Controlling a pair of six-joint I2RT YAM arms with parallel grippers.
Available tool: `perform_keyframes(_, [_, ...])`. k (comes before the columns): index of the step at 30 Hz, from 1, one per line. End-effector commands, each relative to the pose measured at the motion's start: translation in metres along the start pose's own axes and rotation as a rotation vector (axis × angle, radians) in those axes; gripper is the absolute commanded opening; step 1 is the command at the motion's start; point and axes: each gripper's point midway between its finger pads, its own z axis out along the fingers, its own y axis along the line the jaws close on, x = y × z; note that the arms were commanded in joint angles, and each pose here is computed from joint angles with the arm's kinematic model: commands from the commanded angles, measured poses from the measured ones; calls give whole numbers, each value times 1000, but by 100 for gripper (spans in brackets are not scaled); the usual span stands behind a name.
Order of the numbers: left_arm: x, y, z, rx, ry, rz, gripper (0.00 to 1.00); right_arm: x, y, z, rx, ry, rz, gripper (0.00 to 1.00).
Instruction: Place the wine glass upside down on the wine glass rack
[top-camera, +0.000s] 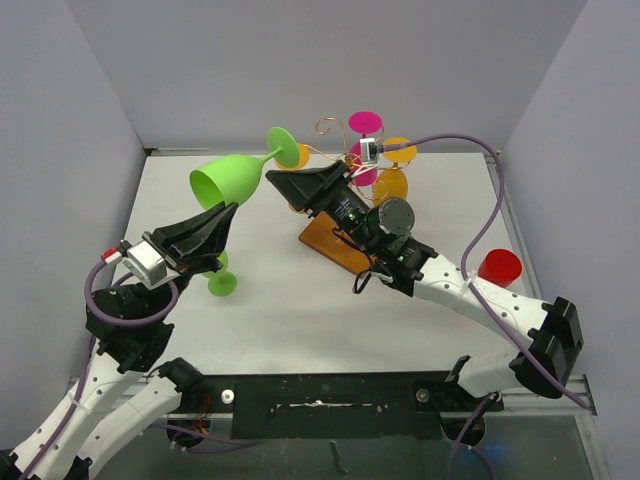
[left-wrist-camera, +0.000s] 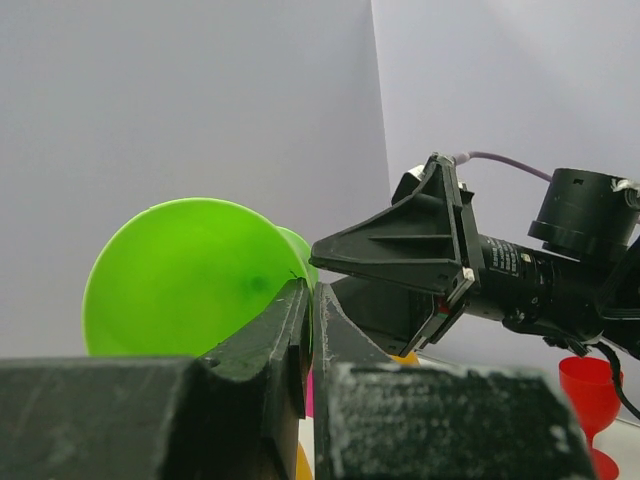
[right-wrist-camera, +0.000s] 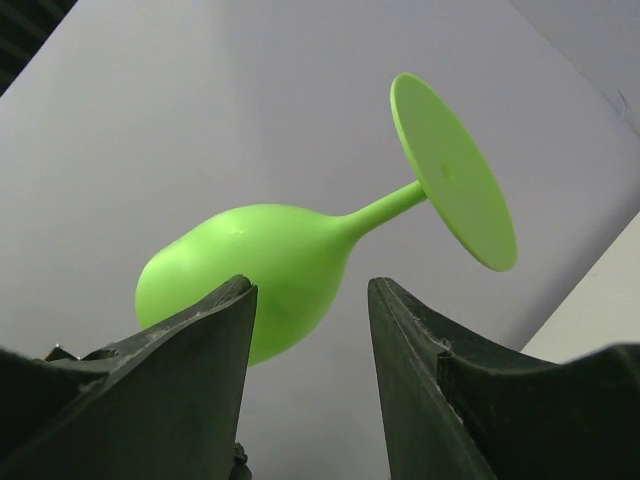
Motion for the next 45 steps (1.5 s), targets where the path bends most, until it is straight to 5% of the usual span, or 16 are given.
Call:
perform_keyframes(1, [-25,0,1,9,-99,49,0,-37,29,12,6,-141,98,49])
perform_keyframes(29, [-14,-11,3,70,-98,51,0,-30,8,36,142,-146,251,46])
perform_keyframes(45, [0,-18,-6,99,-62,4,0,-34,18,41,79,-160,247,30])
